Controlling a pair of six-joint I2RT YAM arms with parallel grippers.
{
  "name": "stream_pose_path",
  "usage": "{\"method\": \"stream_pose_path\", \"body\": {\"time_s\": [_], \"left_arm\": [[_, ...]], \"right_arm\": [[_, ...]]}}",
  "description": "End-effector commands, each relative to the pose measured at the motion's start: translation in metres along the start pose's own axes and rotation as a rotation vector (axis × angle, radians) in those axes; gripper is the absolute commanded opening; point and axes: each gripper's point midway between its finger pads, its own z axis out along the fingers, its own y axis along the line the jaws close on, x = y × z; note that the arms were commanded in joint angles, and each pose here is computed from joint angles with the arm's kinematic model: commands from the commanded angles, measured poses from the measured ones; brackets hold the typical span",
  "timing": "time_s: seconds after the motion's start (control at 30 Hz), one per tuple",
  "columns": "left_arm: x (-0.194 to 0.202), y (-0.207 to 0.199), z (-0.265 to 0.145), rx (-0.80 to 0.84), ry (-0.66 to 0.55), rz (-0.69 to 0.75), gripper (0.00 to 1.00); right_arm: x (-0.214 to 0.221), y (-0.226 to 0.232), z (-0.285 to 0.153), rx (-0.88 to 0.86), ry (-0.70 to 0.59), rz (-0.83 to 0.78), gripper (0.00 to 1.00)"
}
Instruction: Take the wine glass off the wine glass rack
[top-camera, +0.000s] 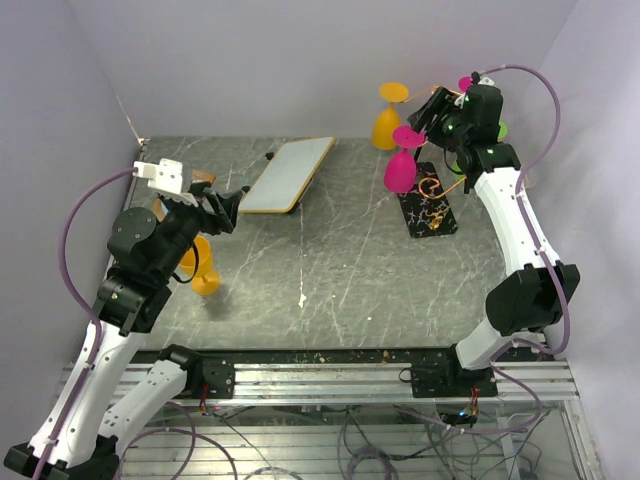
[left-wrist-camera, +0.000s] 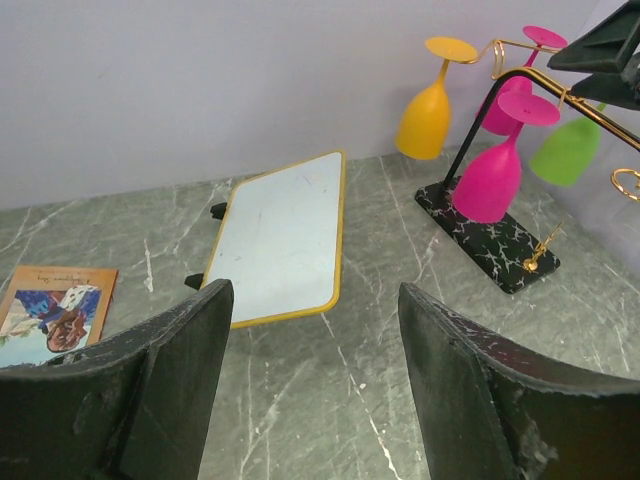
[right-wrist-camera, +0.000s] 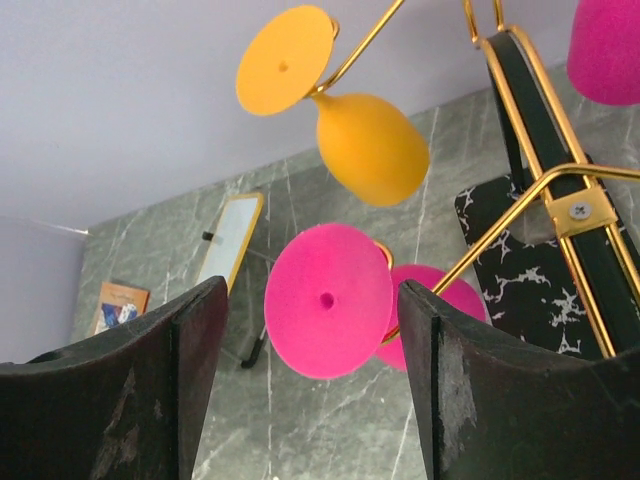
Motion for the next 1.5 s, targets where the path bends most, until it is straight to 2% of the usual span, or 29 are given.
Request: {"method": "stream_pose_path", "body": {"time_s": [0.0,0.4,0.77,0.9,1.03,1.2,1.47], "left_arm": [[-0.009,0.0,-0.002,-0.005,-0.043,0.017,0.77],[-0.009,-0.002,-0.002,0.003,-0.044,0.017,0.78],[-0.006,-0.002,0.0,0.005,-0.036,0.017,0.79],[-0.005,-0.002,0.001,0.004,-0.033,0.017,0.79],[-0.005,-0.002,0.002,0.006,-0.034,0.017,0.79],[-0.004,-0.002,0.003,0.006,-0.031,0.016,0.79],[-0.004,-0.002,0.003,0.005,-0.032,0.016,0.79]], "right_arm": [[-0.027,0.006,0.003,-0.041,-0.071,0.014,0.66],[-0.006,-0.008,0.025,-0.049,-0.011,0.032,0.55],[0.008,-0.027,0.032,-0.033,0.029,0.083,0.55],[0.012,-0.02,0.032,-0.077,0.047,0.103,0.5],[0.017,-0.015,0.032,-0.119,0.066,0.138,0.39],[0.022,-0.007,0.032,-0.16,0.089,0.196,0.38],[0.025,-0.002,0.032,-0.188,0.112,0.285,0.3]]}}
